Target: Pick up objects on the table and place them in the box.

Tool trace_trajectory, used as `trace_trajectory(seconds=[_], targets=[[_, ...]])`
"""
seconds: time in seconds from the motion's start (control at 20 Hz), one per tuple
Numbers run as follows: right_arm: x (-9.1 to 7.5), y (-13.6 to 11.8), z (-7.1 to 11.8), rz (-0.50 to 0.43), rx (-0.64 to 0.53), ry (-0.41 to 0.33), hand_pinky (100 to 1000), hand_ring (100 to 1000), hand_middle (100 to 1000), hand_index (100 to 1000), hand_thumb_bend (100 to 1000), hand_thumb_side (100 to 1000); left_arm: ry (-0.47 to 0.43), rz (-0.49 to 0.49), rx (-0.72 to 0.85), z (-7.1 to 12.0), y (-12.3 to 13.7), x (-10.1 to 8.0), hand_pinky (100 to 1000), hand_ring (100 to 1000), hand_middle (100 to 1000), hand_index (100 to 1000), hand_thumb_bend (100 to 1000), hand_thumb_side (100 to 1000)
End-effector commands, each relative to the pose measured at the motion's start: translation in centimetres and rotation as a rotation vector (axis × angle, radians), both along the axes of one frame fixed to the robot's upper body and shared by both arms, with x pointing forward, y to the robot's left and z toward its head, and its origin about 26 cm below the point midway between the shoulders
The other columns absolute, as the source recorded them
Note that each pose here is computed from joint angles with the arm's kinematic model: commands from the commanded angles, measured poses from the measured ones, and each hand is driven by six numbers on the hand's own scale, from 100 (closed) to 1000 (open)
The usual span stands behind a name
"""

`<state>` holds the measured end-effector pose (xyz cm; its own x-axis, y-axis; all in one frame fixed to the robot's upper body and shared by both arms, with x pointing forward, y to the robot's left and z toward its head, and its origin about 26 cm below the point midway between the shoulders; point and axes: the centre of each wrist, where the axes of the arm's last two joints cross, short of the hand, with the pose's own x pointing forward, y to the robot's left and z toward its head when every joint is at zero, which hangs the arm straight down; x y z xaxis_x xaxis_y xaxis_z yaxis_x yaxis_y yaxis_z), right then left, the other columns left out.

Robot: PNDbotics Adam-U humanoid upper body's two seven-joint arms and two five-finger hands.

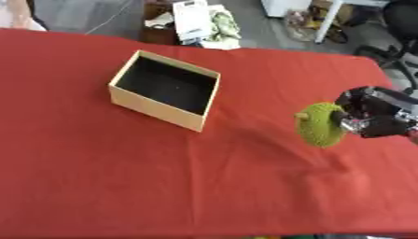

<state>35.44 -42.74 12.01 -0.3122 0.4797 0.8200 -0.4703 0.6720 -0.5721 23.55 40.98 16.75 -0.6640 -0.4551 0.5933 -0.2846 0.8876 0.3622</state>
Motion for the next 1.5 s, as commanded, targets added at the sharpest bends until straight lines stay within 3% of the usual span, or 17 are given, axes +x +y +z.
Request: trace_trajectory(seconds=[0.05,0.45,0.85,1.0,1.05,1.1,1.5], targets=[[0.6,0.1,2.9,-0.008,-0.027,-0.097,329,508,168,221,100,114,-0.04,-0.009,0.044,1.6,-0.1,0.0,647,1000,1000,752,121,702],[2.2,2.1,5.9,-0.023,-0.074,-0.22,320,508,170,221,100,100,-0.056,-0.004,0.058,1.7,-0.2,0.0,646,1000,1000,751,118,706],[3.6,5.9,8.2,-0.074,-0.111,-0.379,317,511,172,221,100,100,-0.061,-0.005,0.058,1.8,-0.4,0.0,645,1000,1000,751,118,705],[4.2,8.4,9.0,-0.098,-0.108,-0.44,312,510,173,222,100,100,-0.07,-0.008,0.057,1.9,-0.5,0.0,645,1000,1000,751,117,702],[4.4,9.3,9.3,-0.106,-0.111,-0.459,312,510,177,222,100,144,-0.073,-0.009,0.057,1.9,-0.6,0.0,645,1000,1000,752,117,701],[4.6,10.3,9.7,-0.113,-0.112,-0.481,311,510,176,224,100,100,-0.077,-0.011,0.057,2.0,-0.6,0.0,645,1000,1000,752,117,700],[5.7,19.7,12.7,-0.156,-0.166,-0.648,320,509,185,231,100,100,-0.093,-0.028,0.056,1.8,-0.8,0.0,644,1000,1000,752,110,697]])
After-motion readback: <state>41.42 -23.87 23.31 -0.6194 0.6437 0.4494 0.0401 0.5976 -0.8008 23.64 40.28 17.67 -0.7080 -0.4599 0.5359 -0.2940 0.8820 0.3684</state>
